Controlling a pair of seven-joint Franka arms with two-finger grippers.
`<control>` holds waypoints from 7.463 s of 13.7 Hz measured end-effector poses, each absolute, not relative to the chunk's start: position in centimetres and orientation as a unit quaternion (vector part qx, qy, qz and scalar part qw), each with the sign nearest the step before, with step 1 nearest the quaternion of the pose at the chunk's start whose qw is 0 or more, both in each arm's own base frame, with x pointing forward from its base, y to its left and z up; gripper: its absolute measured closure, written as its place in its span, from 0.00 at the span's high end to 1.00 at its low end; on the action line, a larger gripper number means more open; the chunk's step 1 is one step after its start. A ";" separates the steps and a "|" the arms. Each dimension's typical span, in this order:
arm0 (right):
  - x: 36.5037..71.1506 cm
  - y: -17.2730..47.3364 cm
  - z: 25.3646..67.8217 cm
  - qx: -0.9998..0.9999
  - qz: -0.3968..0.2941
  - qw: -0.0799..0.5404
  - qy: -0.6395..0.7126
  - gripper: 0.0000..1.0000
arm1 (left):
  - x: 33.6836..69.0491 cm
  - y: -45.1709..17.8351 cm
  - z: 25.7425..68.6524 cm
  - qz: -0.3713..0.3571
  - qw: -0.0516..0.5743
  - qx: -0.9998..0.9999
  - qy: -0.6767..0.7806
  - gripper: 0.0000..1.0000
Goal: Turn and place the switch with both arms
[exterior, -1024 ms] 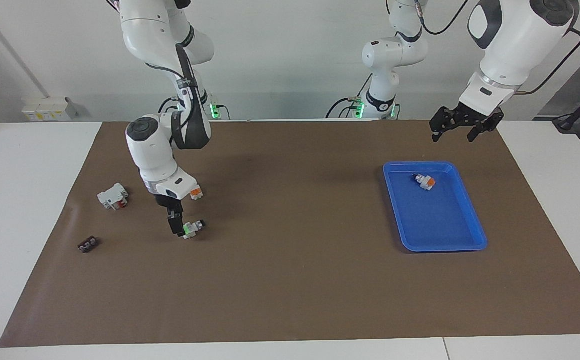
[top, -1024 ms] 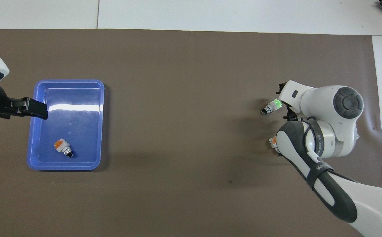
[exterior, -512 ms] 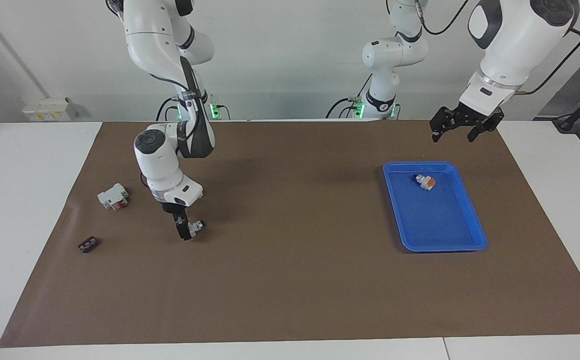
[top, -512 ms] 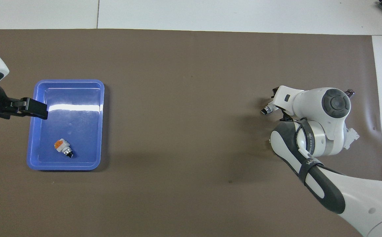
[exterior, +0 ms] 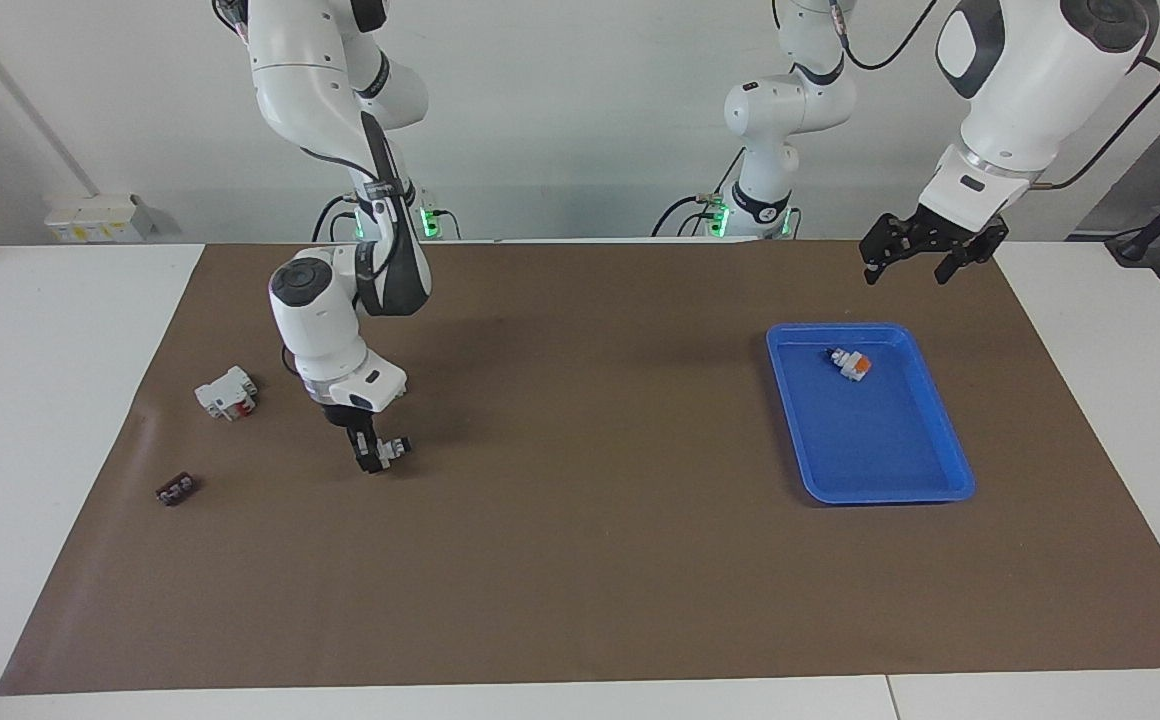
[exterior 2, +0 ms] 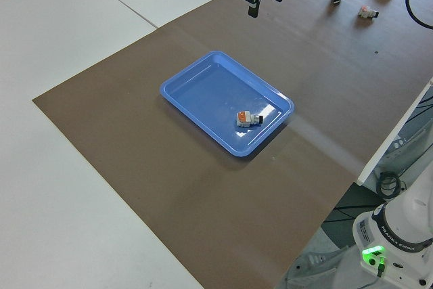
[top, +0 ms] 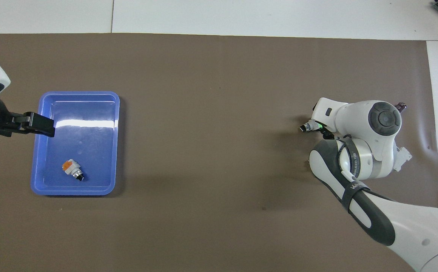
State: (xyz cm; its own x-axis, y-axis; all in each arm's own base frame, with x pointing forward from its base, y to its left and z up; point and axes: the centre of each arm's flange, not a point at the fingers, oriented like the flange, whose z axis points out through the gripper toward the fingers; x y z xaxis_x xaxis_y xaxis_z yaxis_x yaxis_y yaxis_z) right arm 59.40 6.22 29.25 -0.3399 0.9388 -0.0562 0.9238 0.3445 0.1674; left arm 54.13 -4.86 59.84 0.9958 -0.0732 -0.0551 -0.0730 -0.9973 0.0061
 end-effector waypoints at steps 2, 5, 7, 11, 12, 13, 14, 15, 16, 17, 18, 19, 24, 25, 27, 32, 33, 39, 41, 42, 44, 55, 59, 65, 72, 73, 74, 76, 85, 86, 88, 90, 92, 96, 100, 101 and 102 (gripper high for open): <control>59.8 6.7 30.1 0.568 0.043 0.056 0.820 0.42 | 54.1 -4.9 59.8 -0.028 0.002 0.999 -0.037 1.00; 60.4 9.8 34.4 0.577 0.077 0.024 0.813 0.42 | 54.1 -4.9 59.8 -0.028 0.002 0.999 -0.037 1.00; 59.9 13.0 36.9 0.588 0.129 -0.008 0.799 0.42 | 54.1 -4.9 59.8 -0.028 0.002 0.999 -0.037 1.00; 58.5 21.1 40.4 0.606 0.201 -0.065 0.767 0.42 | 54.1 -4.9 59.8 -0.028 0.002 0.999 -0.037 1.00; 58.0 23.1 41.8 0.616 0.211 -0.072 0.755 0.42 | 54.1 -4.9 59.8 -0.028 0.002 0.999 -0.037 1.00; 57.4 25.2 43.7 0.626 0.223 -0.078 0.743 0.42 | 54.1 -4.9 59.8 -0.028 0.002 0.999 -0.037 1.00; 56.7 27.2 45.7 0.633 0.235 -0.083 0.732 0.42 | 54.1 -4.9 59.8 -0.028 0.002 0.999 -0.037 1.00; 56.0 29.0 47.5 0.638 0.247 -0.088 0.724 0.42 | 54.1 -4.9 59.8 -0.028 0.002 0.999 -0.037 1.00; 55.2 30.9 49.2 0.642 0.257 -0.095 0.716 0.42 | 54.1 -4.9 59.8 -0.028 0.002 0.999 -0.037 1.00; 54.4 32.6 50.4 0.646 0.264 -0.102 0.709 0.42 | 54.1 -4.9 59.8 -0.028 0.002 0.999 -0.037 1.00; 53.6 34.3 51.2 0.648 0.267 -0.109 0.705 0.42 | 54.1 -4.9 59.8 -0.028 0.002 0.999 -0.037 1.00; 52.8 35.8 51.8 0.650 0.269 -0.114 0.702 0.42 | 54.1 -4.9 59.8 -0.028 0.002 0.999 -0.037 1.00; 50.9 39.0 53.8 0.664 0.268 -0.109 0.689 0.42 | 54.0 -5.1 59.8 -0.030 0.002 0.999 -0.039 1.00; 50.9 39.0 54.0 0.664 0.270 -0.109 0.688 0.42 | 53.9 -5.2 59.7 -0.033 0.001 0.999 -0.040 1.00; 51.0 39.1 54.3 0.669 0.272 -0.110 0.683 0.42 | 53.6 -5.8 59.8 -0.036 0.002 0.998 -0.046 1.00; 50.2 40.5 56.7 0.674 0.286 -0.106 0.672 0.42 | 52.5 -9.5 59.8 -0.060 0.134 0.988 -0.040 0.97; 50.2 40.6 57.1 0.676 0.288 -0.104 0.670 0.42 | 52.4 -10.1 60.0 -0.066 0.160 0.985 -0.020 0.93; 50.2 40.7 57.2 0.677 0.289 -0.103 0.670 0.42 | 52.4 -11.8 61.7 -0.119 0.299 0.937 0.135 0.78; 50.2 40.7 57.1 0.677 0.288 -0.103 0.670 0.42 | 52.5 -11.8 62.1 -0.138 0.320 0.920 0.182 0.72; 50.2 40.7 57.1 0.677 0.288 -0.103 0.670 0.42 | 52.5 -12.0 62.3 -0.148 0.327 0.911 0.201 0.62; 50.1 40.7 57.1 0.677 0.288 -0.103 0.670 0.42 | 52.5 -12.5 62.5 -0.166 0.339 0.897 0.231 0.46; 50.2 40.7 57.1 0.678 0.288 -0.103 0.668 0.42 | 51.4 -16.1 60.5 -0.172 0.368 0.866 0.291 0.33; 50.2 40.7 57.1 0.679 0.288 -0.103 0.667 0.42 | 51.3 -17.0 59.9 -0.163 0.369 0.866 0.296 0.33; 50.2 40.7 57.1 0.679 0.288 -0.104 0.667 0.42 | 50.9 -17.7 60.0 -0.156 0.370 0.867 0.294 0.29; 50.3 40.5 57.1 0.685 0.289 -0.104 0.661 0.42 | 51.1 -18.1 59.7 -0.143 0.374 0.866 0.299 0.25; 50.3 40.5 57.1 0.685 0.289 -0.104 0.661 0.42 | 51.1 -18.2 59.7 -0.143 0.374 0.866 0.299 0.25; 50.3 40.5 57.1 0.685 0.289 -0.104 0.661 0.42 | 51.1 -18.2 59.7 -0.142 0.374 0.866 0.299 0.22; 50.3 40.5 57.1 0.685 0.289 -0.104 0.660 0.42 | 51.1 -18.2 59.7 -0.141 0.375 0.866 0.300 0.15; 50.5 40.4 57.1 0.688 0.289 -0.103 0.658 0.42 | 51.0 -18.4 59.7 -0.134 0.376 0.866 0.302 0.11; 50.5 40.3 57.0 0.689 0.288 -0.104 0.656 0.42 | 51.0 -18.4 59.6 -0.133 0.377 0.865 0.302 0.11; 50.5 40.3 57.0 0.691 0.288 -0.104 0.655 0.42 | 51.0 -18.4 59.6 -0.137 0.375 0.861 0.314 0.11; 50.5 40.3 57.0 0.691 0.288 -0.103 0.655 0.42 | 51.0 -18.5 59.6 -0.147 0.371 0.852 0.340 0.11; 50.6 40.3 57.0 0.691 0.288 -0.103 0.655 0.42 | 51.0 -18.5 59.6 -0.159 0.366 0.838 0.372 0.11; 50.7 40.3 57.0 0.691 0.291 -0.102 0.653 0.42 | 51.1 -18.5 59.7 -0.189 0.352 0.798 0.451 0.11; 50.7 40.3 57.0 0.691 0.291 -0.102 0.653 0.42 | 51.1 -18.6 59.7 -0.226 0.329 0.741 0.541 0.11; 50.7 40.3 56.9 0.691 0.291 -0.102 0.654 0.42 | 51.1 -18.6 59.7 -0.234 0.321 0.726 0.561 0.11; 50.6 40.4 56.9 0.691 0.290 -0.103 0.654 0.42 | 51.0 -18.6 59.7 -0.241 0.312 0.711 0.583 0.11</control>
State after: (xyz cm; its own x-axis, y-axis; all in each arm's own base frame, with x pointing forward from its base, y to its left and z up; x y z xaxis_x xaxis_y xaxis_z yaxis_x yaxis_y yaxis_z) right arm 50.64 40.38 56.88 -0.0236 0.8444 0.5351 0.9634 -0.1237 0.2377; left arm 51.03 -18.56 59.72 0.2050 0.6775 -0.7064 0.9785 -0.1263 0.1629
